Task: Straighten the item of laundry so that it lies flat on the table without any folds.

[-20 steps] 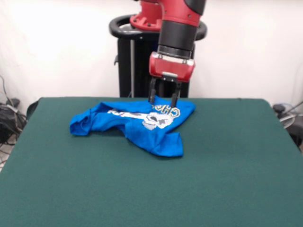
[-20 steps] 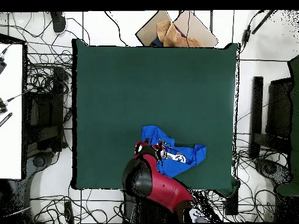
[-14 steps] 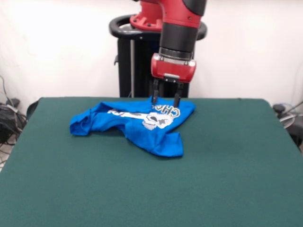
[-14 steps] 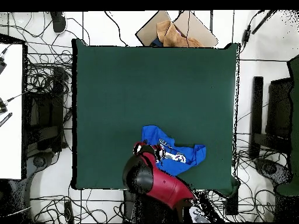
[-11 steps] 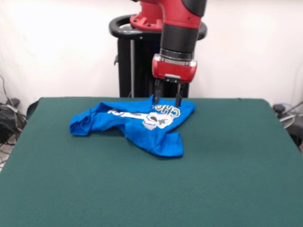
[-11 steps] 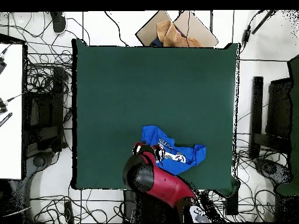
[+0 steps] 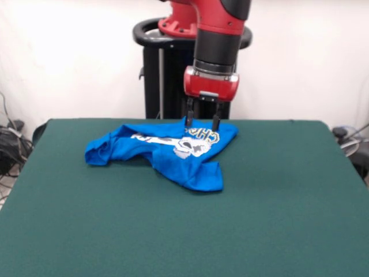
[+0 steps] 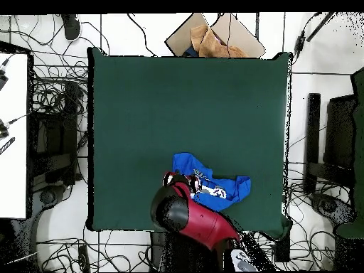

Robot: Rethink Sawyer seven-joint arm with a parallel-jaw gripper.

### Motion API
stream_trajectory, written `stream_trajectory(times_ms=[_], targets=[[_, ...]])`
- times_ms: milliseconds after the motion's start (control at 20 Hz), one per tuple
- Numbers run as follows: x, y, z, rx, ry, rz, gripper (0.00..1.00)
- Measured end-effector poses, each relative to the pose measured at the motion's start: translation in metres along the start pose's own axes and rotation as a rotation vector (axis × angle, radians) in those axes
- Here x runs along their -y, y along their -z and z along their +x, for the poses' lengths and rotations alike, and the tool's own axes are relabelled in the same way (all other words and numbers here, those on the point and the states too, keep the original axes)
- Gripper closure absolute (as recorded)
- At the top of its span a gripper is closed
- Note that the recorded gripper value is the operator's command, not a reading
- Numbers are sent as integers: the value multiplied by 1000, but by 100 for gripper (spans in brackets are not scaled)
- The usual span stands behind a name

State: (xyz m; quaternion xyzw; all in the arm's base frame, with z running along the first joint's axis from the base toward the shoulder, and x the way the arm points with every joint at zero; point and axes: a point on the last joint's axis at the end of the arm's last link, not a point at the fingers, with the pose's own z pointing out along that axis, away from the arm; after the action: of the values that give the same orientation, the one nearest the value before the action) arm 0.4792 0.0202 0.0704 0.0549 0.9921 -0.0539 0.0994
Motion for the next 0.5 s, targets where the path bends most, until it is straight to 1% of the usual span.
stream_trajectory(times_ms=[200,500], targets=[[4,3,-2,4,7,22,0],[3,8,-5,-6,11,18,0]])
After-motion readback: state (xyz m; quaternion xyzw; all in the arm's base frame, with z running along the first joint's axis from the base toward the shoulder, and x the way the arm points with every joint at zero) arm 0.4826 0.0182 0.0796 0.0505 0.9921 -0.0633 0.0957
